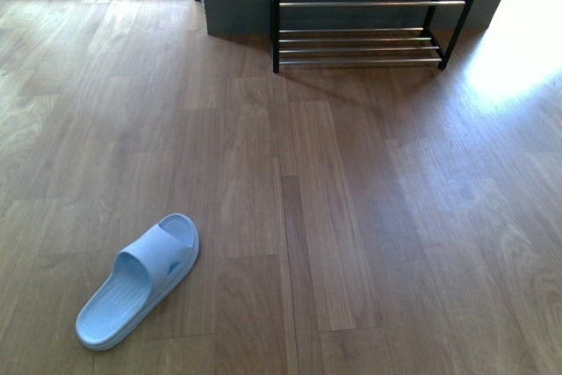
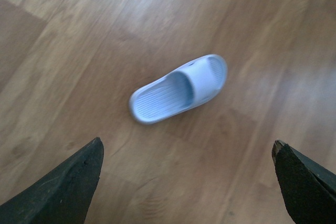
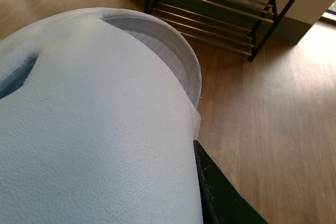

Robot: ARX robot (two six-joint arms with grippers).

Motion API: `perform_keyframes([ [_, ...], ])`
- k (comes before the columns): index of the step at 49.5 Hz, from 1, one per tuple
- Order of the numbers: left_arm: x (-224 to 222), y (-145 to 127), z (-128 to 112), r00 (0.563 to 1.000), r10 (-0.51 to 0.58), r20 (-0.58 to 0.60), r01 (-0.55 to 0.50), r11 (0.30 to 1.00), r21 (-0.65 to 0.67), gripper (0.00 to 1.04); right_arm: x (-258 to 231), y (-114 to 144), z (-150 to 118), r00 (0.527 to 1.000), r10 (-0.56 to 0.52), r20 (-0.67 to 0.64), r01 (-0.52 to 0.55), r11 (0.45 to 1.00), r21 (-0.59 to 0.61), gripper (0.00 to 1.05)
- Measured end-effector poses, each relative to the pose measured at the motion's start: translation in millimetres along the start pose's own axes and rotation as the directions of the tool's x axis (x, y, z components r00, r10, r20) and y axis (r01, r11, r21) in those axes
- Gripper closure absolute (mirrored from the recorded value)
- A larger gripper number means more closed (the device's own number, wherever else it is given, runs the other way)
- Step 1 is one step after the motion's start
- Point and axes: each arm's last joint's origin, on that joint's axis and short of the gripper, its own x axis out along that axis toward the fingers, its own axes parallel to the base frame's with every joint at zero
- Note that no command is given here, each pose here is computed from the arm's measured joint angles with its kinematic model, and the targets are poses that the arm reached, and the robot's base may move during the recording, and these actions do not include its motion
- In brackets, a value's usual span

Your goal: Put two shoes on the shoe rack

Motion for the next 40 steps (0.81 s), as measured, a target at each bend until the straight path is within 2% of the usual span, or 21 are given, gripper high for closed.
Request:
perform_keyframes([
  [5, 38, -13, 3, 0.992, 0.091, -0.092, -0.077, 0.987, 0.142, 0.09, 0, 0, 0, 1.000, 0.002, 0.000, -0.002, 1.000, 0.000, 1.03],
  [16, 94, -41, -4, 0.975, 0.155, -0.161, -0.080, 0.915, 0.396, 0.09, 0, 0, 0, 1.000, 0.001, 0.000, -0.001, 1.000, 0.000, 1.03],
  [25, 119, -39, -3, 0.963, 0.204, -0.178, -0.092, 0.865, 0.493, 0.09, 0, 0, 0, 1.000, 0.001, 0.000, -0.001, 1.000, 0.000, 1.03],
  [32, 143, -30, -10, 0.943, 0.276, -0.187, -0.119, 0.802, 0.585, 0.09, 0, 0, 0, 1.000, 0.000, 0.000, 0.000, 1.000, 0.000, 1.03],
  [40, 165, -20, -4, 0.929, 0.319, -0.185, -0.120, 0.735, 0.667, 0.09, 0, 0, 0, 1.000, 0.001, 0.000, -0.001, 1.000, 0.000, 1.03],
])
